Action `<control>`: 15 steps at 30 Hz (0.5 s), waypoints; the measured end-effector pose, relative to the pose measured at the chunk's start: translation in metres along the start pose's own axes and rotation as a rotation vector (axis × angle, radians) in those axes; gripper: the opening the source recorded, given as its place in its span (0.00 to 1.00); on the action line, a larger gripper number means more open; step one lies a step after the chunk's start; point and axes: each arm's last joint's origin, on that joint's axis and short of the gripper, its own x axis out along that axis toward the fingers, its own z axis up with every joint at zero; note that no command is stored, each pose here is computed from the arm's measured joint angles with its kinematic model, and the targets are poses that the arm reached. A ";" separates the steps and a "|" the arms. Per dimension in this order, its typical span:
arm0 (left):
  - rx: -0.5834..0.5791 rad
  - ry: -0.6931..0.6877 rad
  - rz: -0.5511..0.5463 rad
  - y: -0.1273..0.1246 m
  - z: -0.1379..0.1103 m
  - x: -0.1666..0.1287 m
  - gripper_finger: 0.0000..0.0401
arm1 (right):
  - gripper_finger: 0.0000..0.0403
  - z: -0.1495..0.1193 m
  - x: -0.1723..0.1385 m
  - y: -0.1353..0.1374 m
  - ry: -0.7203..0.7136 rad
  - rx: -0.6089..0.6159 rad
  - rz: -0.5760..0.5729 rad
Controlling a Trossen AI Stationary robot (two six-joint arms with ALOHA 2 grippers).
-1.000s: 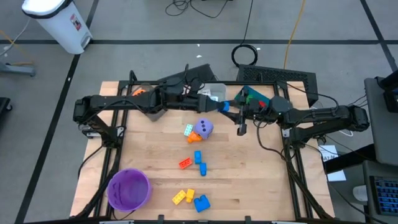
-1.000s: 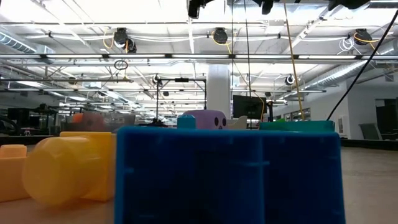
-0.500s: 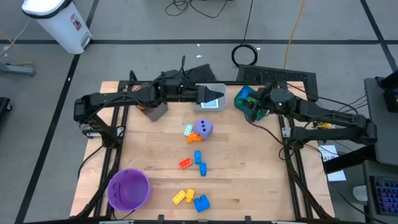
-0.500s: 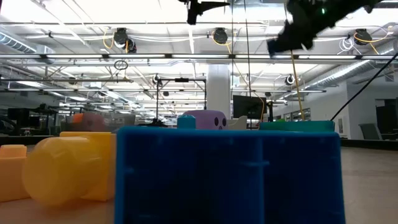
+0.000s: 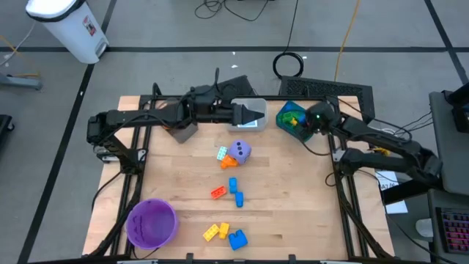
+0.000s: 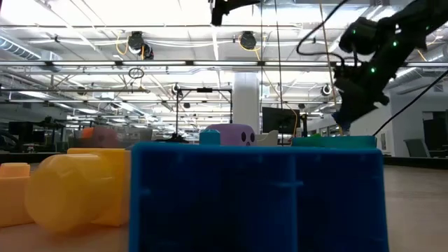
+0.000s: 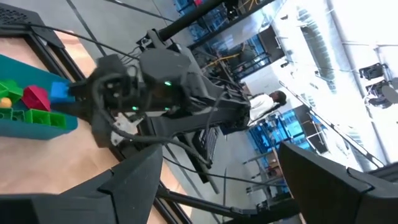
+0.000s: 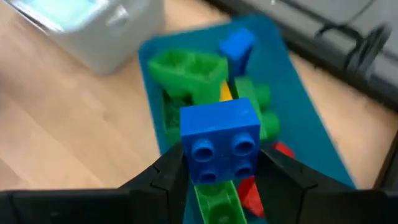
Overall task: Pick & Place Toys
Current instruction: Put the blue game piece into the blue bin, then put the orange game piece into the blue bin
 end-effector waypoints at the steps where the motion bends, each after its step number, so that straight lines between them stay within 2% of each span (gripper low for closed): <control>1: 0.006 0.004 -0.001 -0.001 -0.001 0.000 0.82 | 0.35 -0.003 0.003 -0.002 0.012 0.008 -0.005; 9: 0.011 0.012 -0.005 -0.002 -0.004 0.001 0.82 | 0.52 -0.010 0.009 -0.007 0.030 0.025 -0.006; 15: 0.033 0.015 -0.001 -0.002 -0.004 0.001 0.82 | 0.66 -0.005 0.007 -0.004 -0.011 0.036 0.099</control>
